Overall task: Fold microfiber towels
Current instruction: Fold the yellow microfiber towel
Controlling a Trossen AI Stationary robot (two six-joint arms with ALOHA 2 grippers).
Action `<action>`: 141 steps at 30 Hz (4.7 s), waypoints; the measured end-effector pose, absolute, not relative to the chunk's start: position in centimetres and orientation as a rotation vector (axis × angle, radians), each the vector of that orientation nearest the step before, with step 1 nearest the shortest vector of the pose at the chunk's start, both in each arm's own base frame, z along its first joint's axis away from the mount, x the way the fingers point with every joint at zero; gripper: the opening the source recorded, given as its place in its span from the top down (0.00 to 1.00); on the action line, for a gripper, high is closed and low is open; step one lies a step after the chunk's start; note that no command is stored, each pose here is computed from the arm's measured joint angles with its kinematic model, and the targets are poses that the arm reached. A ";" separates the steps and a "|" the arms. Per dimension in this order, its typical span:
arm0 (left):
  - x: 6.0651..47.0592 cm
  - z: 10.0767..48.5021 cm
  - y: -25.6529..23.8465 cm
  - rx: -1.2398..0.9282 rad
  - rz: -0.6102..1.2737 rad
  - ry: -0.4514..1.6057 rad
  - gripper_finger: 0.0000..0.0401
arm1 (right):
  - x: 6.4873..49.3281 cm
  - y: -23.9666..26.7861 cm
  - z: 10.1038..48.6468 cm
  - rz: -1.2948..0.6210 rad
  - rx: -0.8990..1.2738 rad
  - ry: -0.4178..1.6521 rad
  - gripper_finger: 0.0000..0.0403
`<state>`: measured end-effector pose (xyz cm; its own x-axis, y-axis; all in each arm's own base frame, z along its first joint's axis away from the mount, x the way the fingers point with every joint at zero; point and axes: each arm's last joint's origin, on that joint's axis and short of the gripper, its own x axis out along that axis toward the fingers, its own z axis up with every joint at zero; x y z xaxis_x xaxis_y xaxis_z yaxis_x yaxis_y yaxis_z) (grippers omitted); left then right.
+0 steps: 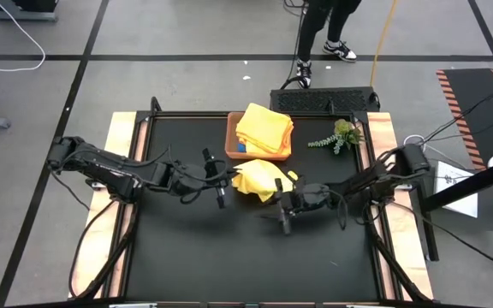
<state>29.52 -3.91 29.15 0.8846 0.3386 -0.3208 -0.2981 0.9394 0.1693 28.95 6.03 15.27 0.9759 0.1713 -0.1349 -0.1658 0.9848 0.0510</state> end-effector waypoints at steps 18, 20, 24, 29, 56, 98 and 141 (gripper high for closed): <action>29.5 29.2 -4.2 0.116 0.300 0.349 0.99 | 31.2 0.9 11.3 -0.219 0.011 0.344 0.49; 29.6 29.2 -4.2 0.116 0.299 0.346 0.99 | 31.3 0.6 11.2 -0.182 0.022 0.352 0.50; 29.7 29.5 -4.2 0.110 0.299 0.318 0.99 | 31.2 0.4 10.9 -0.142 0.028 0.379 0.51; 29.9 30.2 -4.3 0.110 0.284 0.250 0.99 | 31.2 0.4 10.8 -0.135 0.010 0.392 0.54; 30.0 30.7 -4.6 0.123 0.205 0.195 0.99 | 31.0 1.7 10.5 0.196 0.040 0.429 0.65; 28.7 31.0 -9.2 0.173 0.088 0.319 1.00 | 19.7 8.6 22.7 0.453 0.096 0.040 1.00; 24.1 41.7 -15.2 0.141 -0.033 0.292 0.99 | 15.2 10.0 29.3 0.687 0.380 -0.180 1.00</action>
